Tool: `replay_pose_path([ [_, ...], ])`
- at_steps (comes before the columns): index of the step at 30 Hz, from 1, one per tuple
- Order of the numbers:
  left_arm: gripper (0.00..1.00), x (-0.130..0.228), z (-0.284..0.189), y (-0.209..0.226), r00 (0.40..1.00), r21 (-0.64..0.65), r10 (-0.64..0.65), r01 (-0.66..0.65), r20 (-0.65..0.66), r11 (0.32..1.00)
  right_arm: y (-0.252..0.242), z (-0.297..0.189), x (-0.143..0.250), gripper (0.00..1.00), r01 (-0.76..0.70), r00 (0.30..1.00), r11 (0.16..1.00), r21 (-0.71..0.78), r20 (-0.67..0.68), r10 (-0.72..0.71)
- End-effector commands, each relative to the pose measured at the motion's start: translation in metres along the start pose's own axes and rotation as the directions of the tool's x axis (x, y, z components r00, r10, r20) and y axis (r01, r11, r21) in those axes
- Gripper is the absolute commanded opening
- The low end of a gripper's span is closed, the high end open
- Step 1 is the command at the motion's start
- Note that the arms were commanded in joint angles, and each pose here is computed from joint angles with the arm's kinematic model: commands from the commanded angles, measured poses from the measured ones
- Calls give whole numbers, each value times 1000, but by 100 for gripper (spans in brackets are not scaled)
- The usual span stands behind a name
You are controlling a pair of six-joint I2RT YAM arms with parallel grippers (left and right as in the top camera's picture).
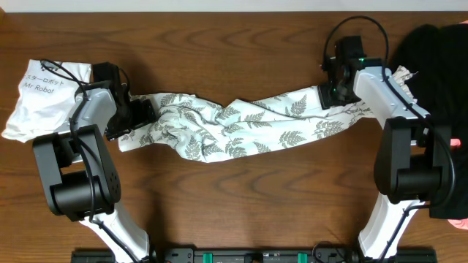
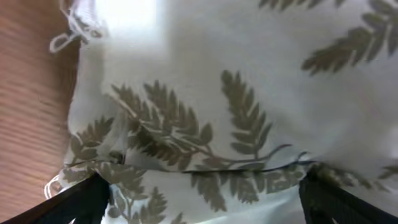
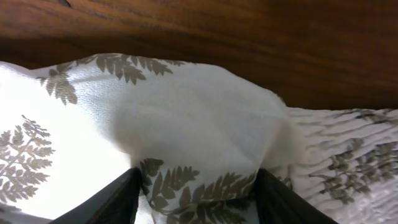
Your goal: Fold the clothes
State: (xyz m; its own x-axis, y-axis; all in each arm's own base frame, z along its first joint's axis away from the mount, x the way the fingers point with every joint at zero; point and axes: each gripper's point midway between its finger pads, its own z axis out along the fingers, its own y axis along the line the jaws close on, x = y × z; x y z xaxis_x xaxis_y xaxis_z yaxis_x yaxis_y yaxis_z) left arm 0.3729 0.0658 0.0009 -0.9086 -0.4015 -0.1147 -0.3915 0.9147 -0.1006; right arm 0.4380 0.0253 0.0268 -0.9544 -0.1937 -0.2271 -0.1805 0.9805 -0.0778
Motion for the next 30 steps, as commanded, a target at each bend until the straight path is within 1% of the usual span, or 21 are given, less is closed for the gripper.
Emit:
replay_pose_path([
  [1,89,21,21,-20,995,140,9,6,-104,990,2,3,3,58,-12,1000,1000,-5,-6,12],
  [3,83,22,19,-31,994,207,37,-14,-107,978,2,3,3,58,-12,1000,1000,-5,-4,12],
  [5,72,24,17,-38,992,250,59,-30,-110,968,1,3,2,58,-12,1000,1000,-4,-2,12],
  [10,34,24,16,-40,992,263,62,-31,-113,964,2,3,2,58,-12,1000,1000,-4,-2,12],
  [11,25,24,16,-40,992,263,62,-31,-113,964,2,3,2,58,-12,1000,1000,-5,-1,12],
  [12,15,24,16,-40,992,263,62,-31,-112,964,2,3,2,58,-12,1000,1000,-5,-2,12],
  [13,7,23,16,-40,992,262,60,-30,-110,965,2,3,2,58,-12,1000,1000,-5,-2,12],
  [17,6,8,5,-30,997,264,29,-9,-72,964,2,3,2,57,-12,1000,1000,-5,-1,12],
  [23,6,-24,-36,-3,998,249,-42,30,44,968,1,3,-2,57,11,1000,1000,-3,15,-11],
  [25,6,-30,-46,16,994,178,-61,45,88,983,2,3,-3,57,11,1000,1000,-4,18,-11],
  [26,6,-32,-52,29,992,121,-67,54,109,991,3,3,-3,57,11,1000,1000,-11,19,-11],
  [29,6,-35,-66,55,987,-11,-41,43,158,999,8,3,-4,57,11,1000,999,-43,24,-10],
  [30,6,-37,-71,60,985,-36,-35,42,172,998,11,3,-5,57,12,1000,998,-57,29,-10],
])
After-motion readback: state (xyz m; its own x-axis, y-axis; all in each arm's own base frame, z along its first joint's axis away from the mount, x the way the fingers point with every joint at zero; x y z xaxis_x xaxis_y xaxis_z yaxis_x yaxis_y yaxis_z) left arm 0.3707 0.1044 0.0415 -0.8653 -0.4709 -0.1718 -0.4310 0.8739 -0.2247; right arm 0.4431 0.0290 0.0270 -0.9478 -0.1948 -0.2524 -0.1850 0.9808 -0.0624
